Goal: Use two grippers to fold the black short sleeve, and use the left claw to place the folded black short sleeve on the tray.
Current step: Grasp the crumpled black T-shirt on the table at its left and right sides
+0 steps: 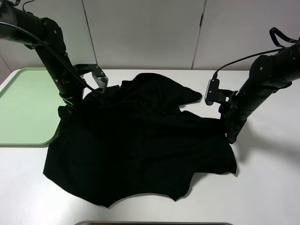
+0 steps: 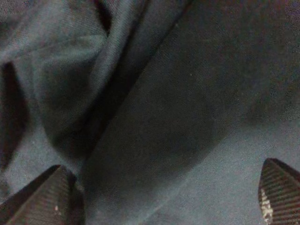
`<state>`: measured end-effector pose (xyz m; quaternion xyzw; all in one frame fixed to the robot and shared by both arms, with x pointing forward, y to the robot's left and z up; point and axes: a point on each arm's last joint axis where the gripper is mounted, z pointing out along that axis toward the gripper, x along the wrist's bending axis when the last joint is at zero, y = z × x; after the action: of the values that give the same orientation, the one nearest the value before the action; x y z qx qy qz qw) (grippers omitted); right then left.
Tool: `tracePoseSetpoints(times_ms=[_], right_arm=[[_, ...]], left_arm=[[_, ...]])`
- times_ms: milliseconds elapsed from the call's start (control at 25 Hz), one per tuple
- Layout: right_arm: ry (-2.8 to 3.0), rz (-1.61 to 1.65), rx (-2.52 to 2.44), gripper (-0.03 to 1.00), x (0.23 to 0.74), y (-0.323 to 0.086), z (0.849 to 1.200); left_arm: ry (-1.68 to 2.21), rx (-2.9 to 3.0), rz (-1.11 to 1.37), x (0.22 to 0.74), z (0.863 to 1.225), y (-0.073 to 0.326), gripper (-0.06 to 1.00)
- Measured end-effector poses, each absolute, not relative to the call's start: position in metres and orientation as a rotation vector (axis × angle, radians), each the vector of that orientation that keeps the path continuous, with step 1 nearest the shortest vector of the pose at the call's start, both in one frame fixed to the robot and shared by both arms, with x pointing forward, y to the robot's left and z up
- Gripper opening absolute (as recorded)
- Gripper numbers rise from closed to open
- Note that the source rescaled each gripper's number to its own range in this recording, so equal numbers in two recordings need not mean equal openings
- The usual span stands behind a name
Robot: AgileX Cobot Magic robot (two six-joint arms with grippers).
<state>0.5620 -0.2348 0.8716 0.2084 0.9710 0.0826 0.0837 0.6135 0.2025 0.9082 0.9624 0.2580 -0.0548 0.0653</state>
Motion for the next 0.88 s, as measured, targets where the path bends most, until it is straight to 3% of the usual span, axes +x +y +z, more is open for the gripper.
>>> tracePoseSetpoints(times_ms=[880], right_arm=[[2.896,0.250,0.628,0.00,0.5621,-0.2347,0.8717]], left_arm=[[0.718,2.938,-0.289,0.6080,0.8987,0.2028,0.80]])
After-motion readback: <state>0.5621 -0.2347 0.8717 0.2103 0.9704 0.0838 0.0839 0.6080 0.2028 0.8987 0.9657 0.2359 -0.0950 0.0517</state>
